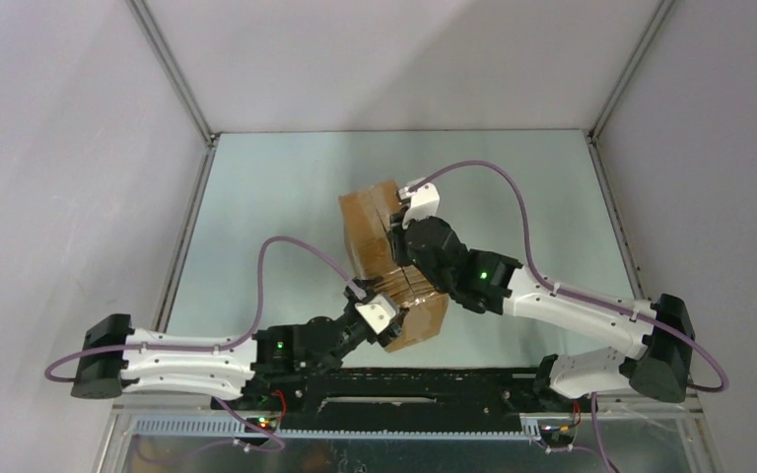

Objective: Unpack the express box
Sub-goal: Cut the express box at the center of the board.

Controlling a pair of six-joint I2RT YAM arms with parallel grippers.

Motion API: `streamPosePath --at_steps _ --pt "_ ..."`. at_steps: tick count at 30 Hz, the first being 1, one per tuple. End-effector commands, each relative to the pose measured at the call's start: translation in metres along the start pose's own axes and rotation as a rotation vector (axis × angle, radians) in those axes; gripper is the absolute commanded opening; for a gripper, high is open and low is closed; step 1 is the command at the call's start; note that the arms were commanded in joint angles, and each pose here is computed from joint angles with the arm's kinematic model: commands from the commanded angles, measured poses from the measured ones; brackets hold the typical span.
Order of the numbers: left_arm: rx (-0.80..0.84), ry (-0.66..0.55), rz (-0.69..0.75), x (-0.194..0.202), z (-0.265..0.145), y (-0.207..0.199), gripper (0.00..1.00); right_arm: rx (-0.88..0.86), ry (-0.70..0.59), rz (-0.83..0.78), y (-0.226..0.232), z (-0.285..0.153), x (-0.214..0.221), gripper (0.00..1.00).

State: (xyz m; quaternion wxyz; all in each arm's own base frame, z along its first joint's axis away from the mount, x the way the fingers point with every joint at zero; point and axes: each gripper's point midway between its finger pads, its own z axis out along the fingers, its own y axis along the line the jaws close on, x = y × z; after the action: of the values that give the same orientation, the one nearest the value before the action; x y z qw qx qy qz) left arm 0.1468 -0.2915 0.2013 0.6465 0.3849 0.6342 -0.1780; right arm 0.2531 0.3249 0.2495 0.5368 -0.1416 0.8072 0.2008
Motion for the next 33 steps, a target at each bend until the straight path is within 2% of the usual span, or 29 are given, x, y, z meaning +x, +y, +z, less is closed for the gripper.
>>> streamPosePath --at_steps 1,5,12,19,26,33 --pt "-0.092 0.12 -0.092 0.036 -0.002 0.01 0.78 -0.093 0.079 -0.014 0.029 -0.026 0.017 0.0" --pt "-0.075 0.127 -0.15 0.042 -0.003 0.004 0.76 -0.066 0.044 -0.014 0.023 -0.032 0.007 0.0" --pt "-0.065 0.162 -0.164 0.054 -0.003 -0.002 0.75 -0.078 -0.009 0.011 0.016 -0.048 -0.016 0.0" --pt "-0.075 0.188 -0.167 0.057 -0.001 -0.003 0.74 -0.112 0.076 -0.033 0.035 -0.058 0.016 0.0" --pt "-0.104 0.202 -0.188 0.061 -0.003 0.001 0.74 -0.117 0.078 0.011 0.034 -0.071 0.013 0.0" --pt "-0.131 0.212 -0.197 0.064 -0.004 0.005 0.74 -0.129 0.174 -0.018 0.045 -0.088 0.046 0.0"
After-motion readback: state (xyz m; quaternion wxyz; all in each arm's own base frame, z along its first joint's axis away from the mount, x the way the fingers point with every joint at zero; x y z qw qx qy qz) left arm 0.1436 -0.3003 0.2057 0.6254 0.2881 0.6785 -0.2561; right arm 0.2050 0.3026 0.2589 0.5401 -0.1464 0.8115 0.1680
